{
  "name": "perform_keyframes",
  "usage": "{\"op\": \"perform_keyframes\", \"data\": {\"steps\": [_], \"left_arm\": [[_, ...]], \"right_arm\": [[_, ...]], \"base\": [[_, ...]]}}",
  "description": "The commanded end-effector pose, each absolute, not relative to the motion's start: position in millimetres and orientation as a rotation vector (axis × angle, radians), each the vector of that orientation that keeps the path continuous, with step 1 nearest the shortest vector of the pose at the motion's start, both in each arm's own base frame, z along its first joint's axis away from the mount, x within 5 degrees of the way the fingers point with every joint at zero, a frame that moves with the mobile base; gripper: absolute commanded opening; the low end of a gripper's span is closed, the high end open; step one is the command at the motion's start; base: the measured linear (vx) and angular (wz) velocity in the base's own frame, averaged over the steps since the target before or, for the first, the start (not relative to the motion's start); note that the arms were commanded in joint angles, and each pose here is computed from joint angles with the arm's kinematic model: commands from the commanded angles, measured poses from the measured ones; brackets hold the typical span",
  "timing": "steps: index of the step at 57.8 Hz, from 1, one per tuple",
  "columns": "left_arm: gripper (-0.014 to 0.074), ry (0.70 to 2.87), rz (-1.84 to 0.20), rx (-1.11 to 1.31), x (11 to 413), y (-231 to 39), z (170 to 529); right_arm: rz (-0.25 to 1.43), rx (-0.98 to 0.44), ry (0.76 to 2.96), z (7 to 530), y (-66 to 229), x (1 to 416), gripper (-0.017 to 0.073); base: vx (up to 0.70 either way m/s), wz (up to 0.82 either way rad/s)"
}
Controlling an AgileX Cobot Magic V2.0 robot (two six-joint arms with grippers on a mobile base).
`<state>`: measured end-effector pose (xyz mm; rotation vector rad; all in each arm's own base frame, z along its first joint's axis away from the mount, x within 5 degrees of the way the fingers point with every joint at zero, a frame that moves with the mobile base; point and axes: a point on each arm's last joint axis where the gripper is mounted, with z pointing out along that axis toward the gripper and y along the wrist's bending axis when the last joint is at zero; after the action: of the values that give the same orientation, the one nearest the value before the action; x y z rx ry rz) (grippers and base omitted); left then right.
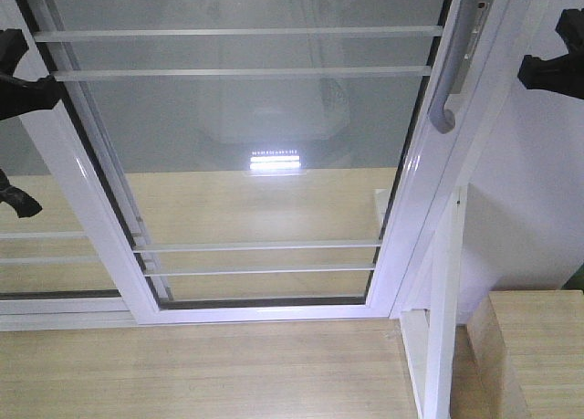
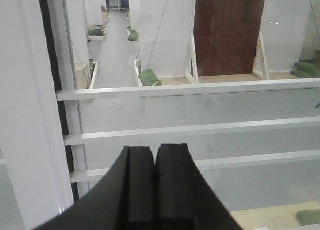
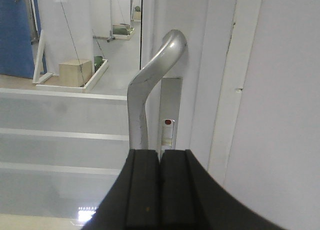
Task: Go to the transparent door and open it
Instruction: 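Raise both arms and bring the right gripper around the silver handle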
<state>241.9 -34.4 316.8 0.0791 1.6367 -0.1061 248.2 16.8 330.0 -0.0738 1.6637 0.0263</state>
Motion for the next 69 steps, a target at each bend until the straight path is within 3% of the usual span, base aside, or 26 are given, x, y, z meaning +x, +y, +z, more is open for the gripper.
{"op": "perform_keyframes", "data": {"steps": [1, 9, 20, 38, 46, 69], "left_arm": [[0.0014, 1.495, -0.117, 0.057, 241, -34, 341], [0.0036, 1.494, -0.117, 0.058, 241, -35, 341], [0.0123, 1.495, -0.115, 0.059, 241, -35, 341], [0.0454, 1.538, -0.111, 0.064, 250, -36, 331], [0.0539, 1.539, -0.11, 0.064, 251, -36, 330], [0.0544, 1.539, -0.111, 0.063, 251, -36, 330]], "right_arm": [[0.026, -0.063, 1.542, 353, 16, 247, 0.0011], [0.014, -0.085, 1.576, 350, 16, 247, 0.006], [-0.009, -0.125, 1.574, 350, 17, 247, 0.0201], [0.043, -0.073, 1.556, 349, 18, 251, 0.0483], [0.105, -0.016, 1.562, 339, 19, 264, 0.0494], [0.129, -0.09, 1.448, 289, 29, 320, 0.0494]], "base": [[0.0, 0.0], [0.0, 0.0], [0.0, 0.0], [0.0, 0.0], [0.0, 0.0], [0.0, 0.0]]}}
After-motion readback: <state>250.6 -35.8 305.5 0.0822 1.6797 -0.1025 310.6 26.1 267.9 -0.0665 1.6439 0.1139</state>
